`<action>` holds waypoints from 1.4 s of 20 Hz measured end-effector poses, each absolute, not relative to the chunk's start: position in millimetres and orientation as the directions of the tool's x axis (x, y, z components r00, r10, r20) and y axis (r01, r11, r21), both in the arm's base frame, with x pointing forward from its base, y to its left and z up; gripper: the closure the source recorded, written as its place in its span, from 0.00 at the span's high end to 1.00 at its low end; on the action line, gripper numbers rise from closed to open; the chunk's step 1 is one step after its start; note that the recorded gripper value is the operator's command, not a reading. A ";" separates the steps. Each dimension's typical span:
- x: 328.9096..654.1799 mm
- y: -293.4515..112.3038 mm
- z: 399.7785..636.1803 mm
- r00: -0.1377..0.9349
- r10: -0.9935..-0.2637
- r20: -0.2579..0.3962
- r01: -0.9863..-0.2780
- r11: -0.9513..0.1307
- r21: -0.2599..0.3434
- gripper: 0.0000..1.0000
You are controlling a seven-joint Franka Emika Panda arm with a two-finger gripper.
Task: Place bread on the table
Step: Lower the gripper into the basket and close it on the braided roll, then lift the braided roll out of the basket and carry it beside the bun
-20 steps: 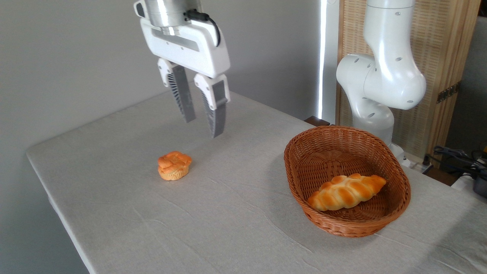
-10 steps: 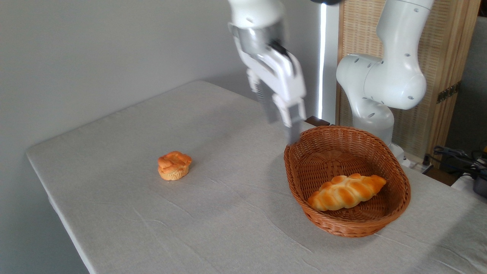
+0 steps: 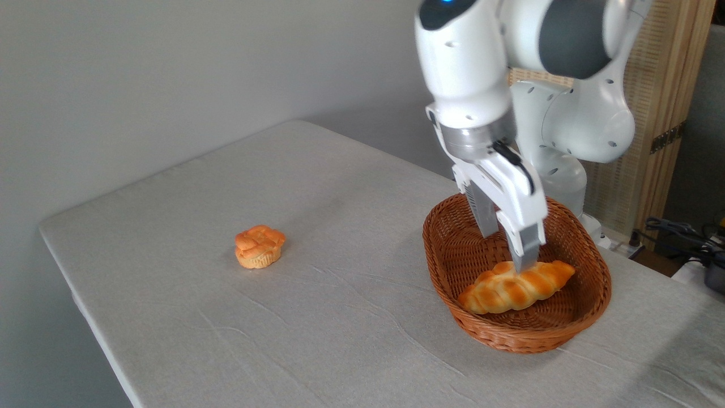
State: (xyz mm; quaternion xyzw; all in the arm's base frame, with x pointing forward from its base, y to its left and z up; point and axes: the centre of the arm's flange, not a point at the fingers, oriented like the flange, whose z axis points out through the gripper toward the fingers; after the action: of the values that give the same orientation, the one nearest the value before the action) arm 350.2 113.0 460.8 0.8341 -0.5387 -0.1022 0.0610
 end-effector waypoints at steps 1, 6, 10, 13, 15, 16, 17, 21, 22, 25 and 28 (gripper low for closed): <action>350.3 119.5 458.4 0.394 -0.914 -0.093 -0.892 -0.405 0.202 1.00; 348.0 124.6 444.4 0.359 -0.923 -0.139 -0.906 -0.380 0.185 1.00; 346.1 121.2 433.3 0.351 -0.926 -0.138 -0.909 -0.372 0.187 0.99; 345.2 118.8 425.5 0.346 -0.929 -0.135 -0.912 -0.366 0.183 0.95; 344.8 121.3 424.2 0.351 -0.927 -0.130 -0.911 -0.371 0.180 0.89; 344.0 125.0 423.2 0.357 -0.926 -0.124 -0.909 -0.375 0.181 0.83; 342.6 128.8 421.3 0.350 -0.930 -0.115 -0.912 -0.366 0.185 0.76; 336.9 138.2 411.2 0.335 -0.938 -0.089 -0.916 -0.347 0.202 0.18; 336.7 137.8 410.5 0.331 -0.939 -0.088 -0.917 -0.343 0.203 0.18; 338.6 133.1 409.1 0.317 -0.944 -0.089 -0.922 -0.329 0.206 0.18; 339.1 132.7 407.9 0.316 -0.945 -0.090 -0.921 -0.328 0.209 0.18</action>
State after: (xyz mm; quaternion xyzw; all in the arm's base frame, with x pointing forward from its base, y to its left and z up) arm 339.1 132.7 407.9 0.8089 -0.5767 -0.0982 0.0594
